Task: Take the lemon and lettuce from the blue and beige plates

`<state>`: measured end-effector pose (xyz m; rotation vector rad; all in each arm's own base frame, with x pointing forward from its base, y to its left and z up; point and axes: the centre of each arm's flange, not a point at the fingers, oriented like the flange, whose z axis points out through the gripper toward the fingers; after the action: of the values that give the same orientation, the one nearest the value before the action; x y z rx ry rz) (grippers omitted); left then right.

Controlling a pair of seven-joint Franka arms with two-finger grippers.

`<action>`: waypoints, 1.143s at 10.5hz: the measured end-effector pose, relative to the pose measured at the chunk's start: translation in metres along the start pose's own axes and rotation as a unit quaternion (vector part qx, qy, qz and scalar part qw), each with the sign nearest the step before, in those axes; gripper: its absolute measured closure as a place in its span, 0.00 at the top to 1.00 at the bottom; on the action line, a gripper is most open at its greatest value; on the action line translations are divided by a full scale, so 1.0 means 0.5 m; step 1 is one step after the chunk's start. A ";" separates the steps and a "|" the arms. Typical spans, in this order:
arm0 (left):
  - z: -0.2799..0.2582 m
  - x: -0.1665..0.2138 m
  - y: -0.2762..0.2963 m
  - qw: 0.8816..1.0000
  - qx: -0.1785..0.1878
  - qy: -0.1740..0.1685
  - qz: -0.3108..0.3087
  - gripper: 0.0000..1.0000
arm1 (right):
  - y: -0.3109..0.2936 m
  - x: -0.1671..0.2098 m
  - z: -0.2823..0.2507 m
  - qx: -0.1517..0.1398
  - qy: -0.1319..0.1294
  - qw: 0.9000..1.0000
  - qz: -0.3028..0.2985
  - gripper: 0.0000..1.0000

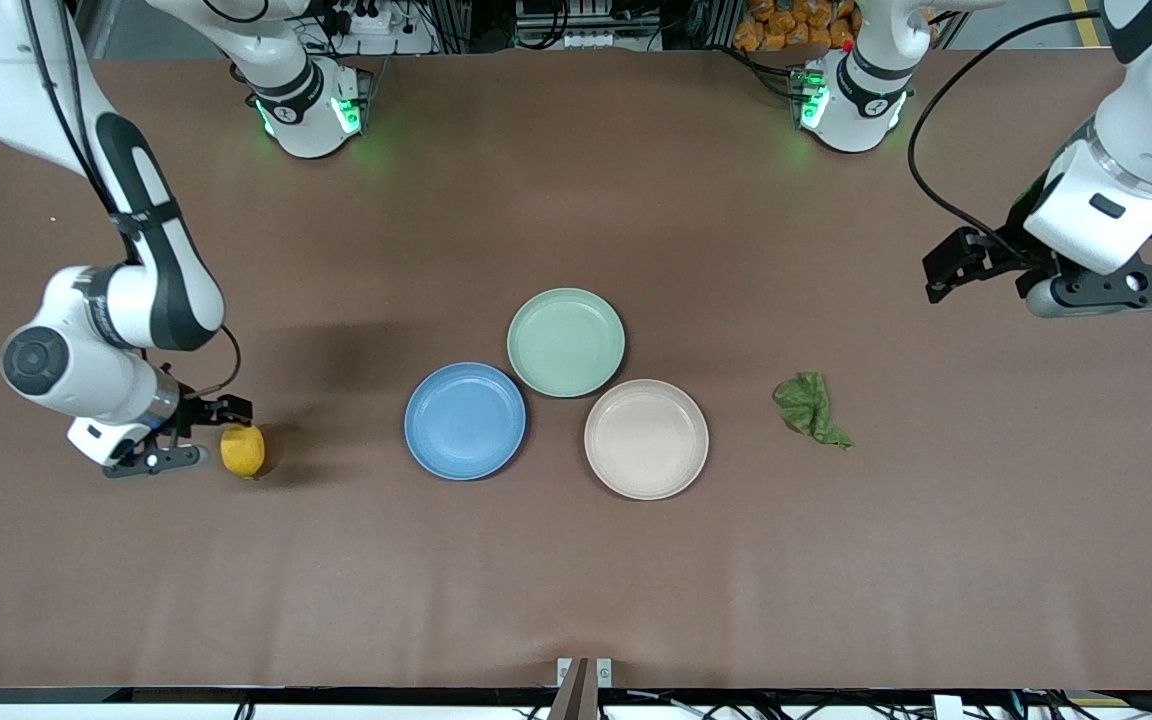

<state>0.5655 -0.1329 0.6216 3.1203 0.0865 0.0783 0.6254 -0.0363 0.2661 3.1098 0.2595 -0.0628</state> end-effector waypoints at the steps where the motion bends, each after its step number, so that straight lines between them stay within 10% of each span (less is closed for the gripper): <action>1: 0.001 -0.004 -0.001 1.000 0.000 0.000 0.000 1.00 | -0.003 -0.025 -0.013 0.000 -0.002 1.000 0.000 1.00; 7: -0.004 -0.006 -0.005 1.000 0.000 0.003 0.027 1.00 | -0.057 -0.173 -0.142 -0.003 -0.004 1.000 -0.013 1.00; 12: -0.006 -0.006 -0.005 1.000 0.000 0.004 0.027 1.00 | -0.036 -0.167 -0.333 -0.019 0.055 0.998 -0.003 1.00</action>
<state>0.5620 -0.1304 0.6242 3.1227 0.0011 0.0913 0.5463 -0.0283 0.4355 3.0789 0.2674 0.1134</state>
